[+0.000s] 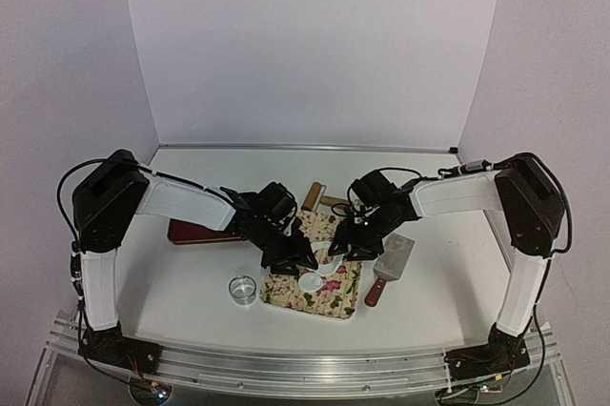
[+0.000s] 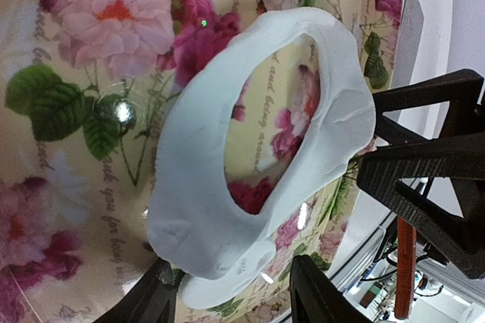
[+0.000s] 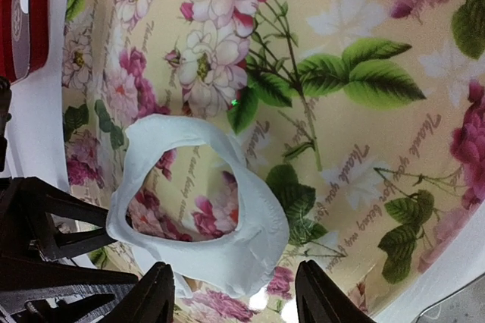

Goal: Roll out the dumpling wrappers from the dough
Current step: Remove the dumpling wrapper from the work surface.

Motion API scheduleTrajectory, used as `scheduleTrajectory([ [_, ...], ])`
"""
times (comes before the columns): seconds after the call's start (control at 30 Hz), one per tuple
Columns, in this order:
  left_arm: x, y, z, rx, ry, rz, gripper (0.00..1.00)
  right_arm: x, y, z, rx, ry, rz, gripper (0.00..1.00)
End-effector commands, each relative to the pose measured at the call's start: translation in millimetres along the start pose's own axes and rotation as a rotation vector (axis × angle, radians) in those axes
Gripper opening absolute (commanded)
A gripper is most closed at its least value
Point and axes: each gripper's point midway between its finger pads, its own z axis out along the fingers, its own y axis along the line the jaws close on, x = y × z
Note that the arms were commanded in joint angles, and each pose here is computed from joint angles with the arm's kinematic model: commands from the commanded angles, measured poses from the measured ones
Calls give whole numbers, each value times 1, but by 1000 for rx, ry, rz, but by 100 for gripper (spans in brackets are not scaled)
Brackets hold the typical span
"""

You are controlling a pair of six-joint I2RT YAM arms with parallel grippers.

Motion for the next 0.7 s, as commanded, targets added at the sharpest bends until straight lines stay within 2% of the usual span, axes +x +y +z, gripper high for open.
scheduleTrajectory([
  [0.0, -15, -20, 0, 42, -37, 23, 49, -5, 0, 5, 13, 3, -8, 37],
  [0.17, -24, -20, 10, 43, -56, 39, 34, -2, 1, 11, 2, 27, 1, 34],
  [0.37, -32, -21, 15, 40, -75, 67, 14, 0, 10, 7, -63, 21, -57, 44],
  [0.5, -33, -20, 20, 46, -73, 77, 2, 2, 12, 8, -92, 11, -74, 46],
  [0.67, -33, -25, 22, 83, -74, 127, 0, -4, 17, 15, -105, 15, -63, 46],
])
